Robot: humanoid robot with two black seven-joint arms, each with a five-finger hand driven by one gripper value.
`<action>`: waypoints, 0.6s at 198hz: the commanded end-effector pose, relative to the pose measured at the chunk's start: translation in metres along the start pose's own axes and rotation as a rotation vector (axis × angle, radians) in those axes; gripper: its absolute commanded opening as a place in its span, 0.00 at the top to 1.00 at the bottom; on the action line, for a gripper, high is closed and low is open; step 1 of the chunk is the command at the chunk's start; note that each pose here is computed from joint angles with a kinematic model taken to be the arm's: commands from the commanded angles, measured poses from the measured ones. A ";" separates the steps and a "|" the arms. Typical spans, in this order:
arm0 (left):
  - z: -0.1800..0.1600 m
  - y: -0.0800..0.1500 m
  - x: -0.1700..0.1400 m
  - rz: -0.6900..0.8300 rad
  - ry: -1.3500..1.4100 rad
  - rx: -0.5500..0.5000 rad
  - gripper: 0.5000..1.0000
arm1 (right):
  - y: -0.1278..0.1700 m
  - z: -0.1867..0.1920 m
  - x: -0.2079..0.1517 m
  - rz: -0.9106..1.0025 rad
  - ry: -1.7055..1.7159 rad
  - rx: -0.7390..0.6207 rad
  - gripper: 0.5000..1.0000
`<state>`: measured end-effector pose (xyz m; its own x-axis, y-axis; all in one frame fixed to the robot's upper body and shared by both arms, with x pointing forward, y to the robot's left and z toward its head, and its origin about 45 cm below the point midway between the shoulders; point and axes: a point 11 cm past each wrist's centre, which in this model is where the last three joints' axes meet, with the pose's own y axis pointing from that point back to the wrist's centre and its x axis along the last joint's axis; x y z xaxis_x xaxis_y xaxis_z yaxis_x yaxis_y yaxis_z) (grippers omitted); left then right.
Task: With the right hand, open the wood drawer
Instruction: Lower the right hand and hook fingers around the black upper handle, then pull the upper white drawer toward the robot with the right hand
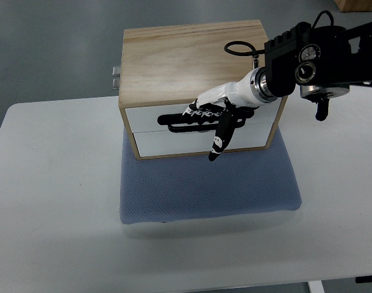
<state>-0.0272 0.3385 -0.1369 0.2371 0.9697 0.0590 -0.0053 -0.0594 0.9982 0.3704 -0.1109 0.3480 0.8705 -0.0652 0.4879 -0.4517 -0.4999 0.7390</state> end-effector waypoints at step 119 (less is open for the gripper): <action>0.000 0.000 0.000 0.000 0.000 0.000 0.00 | -0.005 0.009 -0.003 -0.007 -0.001 -0.025 0.12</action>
<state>-0.0271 0.3385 -0.1369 0.2371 0.9697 0.0590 -0.0056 -0.0594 0.9982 0.3723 -0.1152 0.3416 0.8699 -0.0697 0.4882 -0.4574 -0.4842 0.7459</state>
